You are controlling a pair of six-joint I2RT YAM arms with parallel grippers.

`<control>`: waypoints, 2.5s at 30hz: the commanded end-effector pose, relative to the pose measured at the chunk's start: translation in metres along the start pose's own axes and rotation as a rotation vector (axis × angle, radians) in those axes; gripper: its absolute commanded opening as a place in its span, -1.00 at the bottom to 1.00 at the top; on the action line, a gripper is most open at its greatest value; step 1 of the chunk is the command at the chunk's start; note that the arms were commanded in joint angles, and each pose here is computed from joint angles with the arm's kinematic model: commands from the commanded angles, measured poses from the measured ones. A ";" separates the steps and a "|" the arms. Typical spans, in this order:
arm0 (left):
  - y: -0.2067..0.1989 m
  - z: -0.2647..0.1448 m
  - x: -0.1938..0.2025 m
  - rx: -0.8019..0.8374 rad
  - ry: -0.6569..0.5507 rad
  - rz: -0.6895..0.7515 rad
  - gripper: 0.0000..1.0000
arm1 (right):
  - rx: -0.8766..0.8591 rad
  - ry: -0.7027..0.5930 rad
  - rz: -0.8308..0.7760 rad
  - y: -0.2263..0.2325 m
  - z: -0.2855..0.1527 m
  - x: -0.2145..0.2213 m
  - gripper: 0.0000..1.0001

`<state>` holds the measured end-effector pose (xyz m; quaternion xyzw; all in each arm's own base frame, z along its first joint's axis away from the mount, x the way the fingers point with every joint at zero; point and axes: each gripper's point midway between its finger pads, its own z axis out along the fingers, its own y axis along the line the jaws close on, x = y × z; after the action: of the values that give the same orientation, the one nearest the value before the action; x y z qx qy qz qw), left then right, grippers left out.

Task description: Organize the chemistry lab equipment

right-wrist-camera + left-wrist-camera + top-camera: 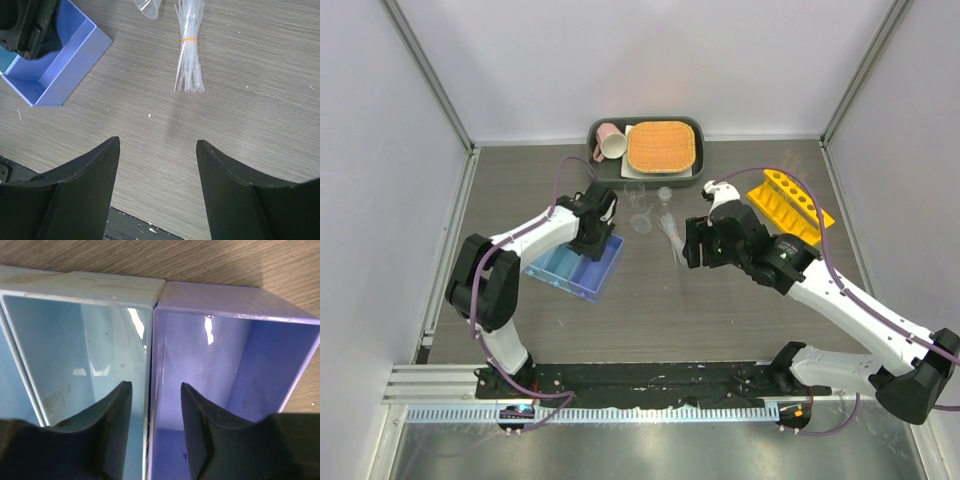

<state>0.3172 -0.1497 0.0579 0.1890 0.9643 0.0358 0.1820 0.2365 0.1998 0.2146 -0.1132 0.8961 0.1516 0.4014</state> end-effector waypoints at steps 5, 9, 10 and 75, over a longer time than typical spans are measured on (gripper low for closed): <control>-0.005 -0.025 0.000 0.047 -0.022 -0.013 0.32 | -0.028 -0.048 0.010 0.015 -0.012 -0.033 0.37; -0.004 -0.048 0.002 0.057 -0.048 -0.048 0.38 | 0.006 -0.072 0.005 0.013 -0.015 -0.050 0.41; -0.003 -0.055 0.001 0.063 -0.064 -0.062 0.39 | 0.038 -0.099 0.003 0.010 -0.016 -0.061 0.43; 0.040 -0.219 0.071 0.174 -0.828 -0.397 1.00 | 0.239 0.318 0.015 -0.046 0.284 -0.056 0.47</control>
<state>0.1846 -0.0861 0.2355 0.0132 0.8414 -0.1597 0.5160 0.4694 0.2573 0.0461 -0.0783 0.9698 0.0199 0.2300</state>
